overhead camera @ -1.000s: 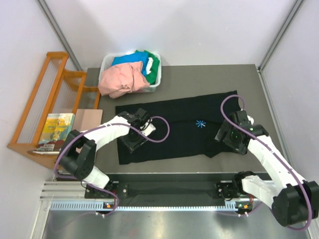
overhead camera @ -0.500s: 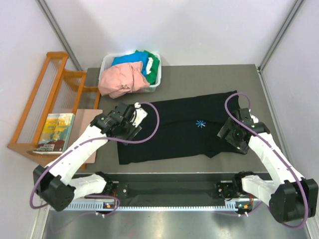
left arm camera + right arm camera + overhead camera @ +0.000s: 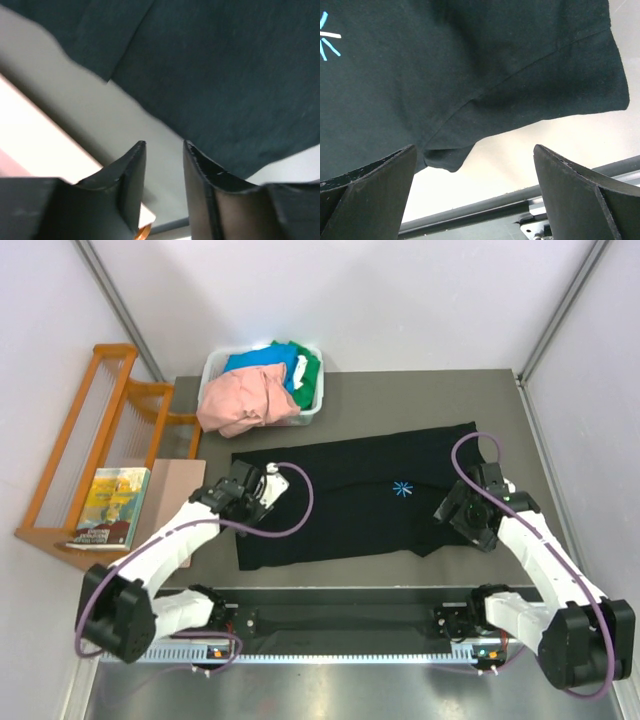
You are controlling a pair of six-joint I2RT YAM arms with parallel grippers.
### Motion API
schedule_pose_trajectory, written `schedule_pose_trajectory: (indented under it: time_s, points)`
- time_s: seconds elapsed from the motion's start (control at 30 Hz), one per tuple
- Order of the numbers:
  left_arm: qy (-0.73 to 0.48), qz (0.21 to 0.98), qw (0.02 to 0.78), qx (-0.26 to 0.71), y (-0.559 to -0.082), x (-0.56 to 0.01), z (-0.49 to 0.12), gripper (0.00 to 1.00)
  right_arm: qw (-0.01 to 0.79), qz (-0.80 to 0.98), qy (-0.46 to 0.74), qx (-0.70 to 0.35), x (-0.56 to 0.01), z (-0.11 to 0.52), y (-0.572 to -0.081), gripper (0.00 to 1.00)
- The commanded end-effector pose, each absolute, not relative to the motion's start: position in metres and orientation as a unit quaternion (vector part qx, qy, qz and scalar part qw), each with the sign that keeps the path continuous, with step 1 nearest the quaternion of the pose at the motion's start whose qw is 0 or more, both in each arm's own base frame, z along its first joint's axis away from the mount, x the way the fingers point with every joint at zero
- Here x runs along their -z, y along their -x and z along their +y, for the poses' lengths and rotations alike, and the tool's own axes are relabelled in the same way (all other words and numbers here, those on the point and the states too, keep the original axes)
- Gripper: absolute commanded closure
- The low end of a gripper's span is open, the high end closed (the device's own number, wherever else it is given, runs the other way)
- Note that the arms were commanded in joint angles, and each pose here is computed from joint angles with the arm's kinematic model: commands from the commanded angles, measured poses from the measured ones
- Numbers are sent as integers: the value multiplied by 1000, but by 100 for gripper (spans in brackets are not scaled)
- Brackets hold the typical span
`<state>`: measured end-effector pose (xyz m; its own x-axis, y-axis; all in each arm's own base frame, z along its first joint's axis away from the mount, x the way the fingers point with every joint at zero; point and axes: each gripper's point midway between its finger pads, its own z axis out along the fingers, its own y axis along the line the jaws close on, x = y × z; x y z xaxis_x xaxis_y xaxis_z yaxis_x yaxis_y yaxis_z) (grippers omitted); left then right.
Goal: Fold and stack the t-shirts
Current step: Fold the tshirt
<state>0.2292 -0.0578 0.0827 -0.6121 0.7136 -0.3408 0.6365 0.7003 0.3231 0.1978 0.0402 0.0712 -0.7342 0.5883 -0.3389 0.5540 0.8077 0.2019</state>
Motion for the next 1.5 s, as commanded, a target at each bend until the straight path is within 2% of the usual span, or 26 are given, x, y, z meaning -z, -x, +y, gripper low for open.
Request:
schedule_pose_trajectory:
  time_s: [0.0, 0.07, 0.23, 0.33, 0.47, 0.67, 0.93, 1.47]
  points:
    - [-366, 895, 254, -5, -261, -86, -86, 63, 223, 921, -313, -56, -81, 40, -206, 0]
    - [-367, 904, 216, 28, -257, -68, -91, 72, 224, 921, -315, -53, -82, 38, -206, 0]
    - [-322, 928, 167, 86, -250, -54, -71, 76, 229, 919, -317, -46, -85, 35, -208, 0]
    - [-307, 933, 145, 119, -240, -55, -55, 72, 226, 920, -317, -42, -84, 33, -210, 0]
    - [-353, 923, 113, 107, -220, -51, -39, 61, 224, 921, -316, -38, -82, 33, -214, 0]
    - [-407, 899, 113, 119, -187, -67, -39, 47, 223, 921, -317, -34, -82, 32, -217, 0]
    - [-418, 899, 56, 117, -148, -45, -28, 45, 225, 920, -320, -36, -84, 32, -221, 0]
    - [-396, 904, 74, 145, -172, -35, -56, 46, 223, 919, -322, -37, -82, 33, -219, 0]
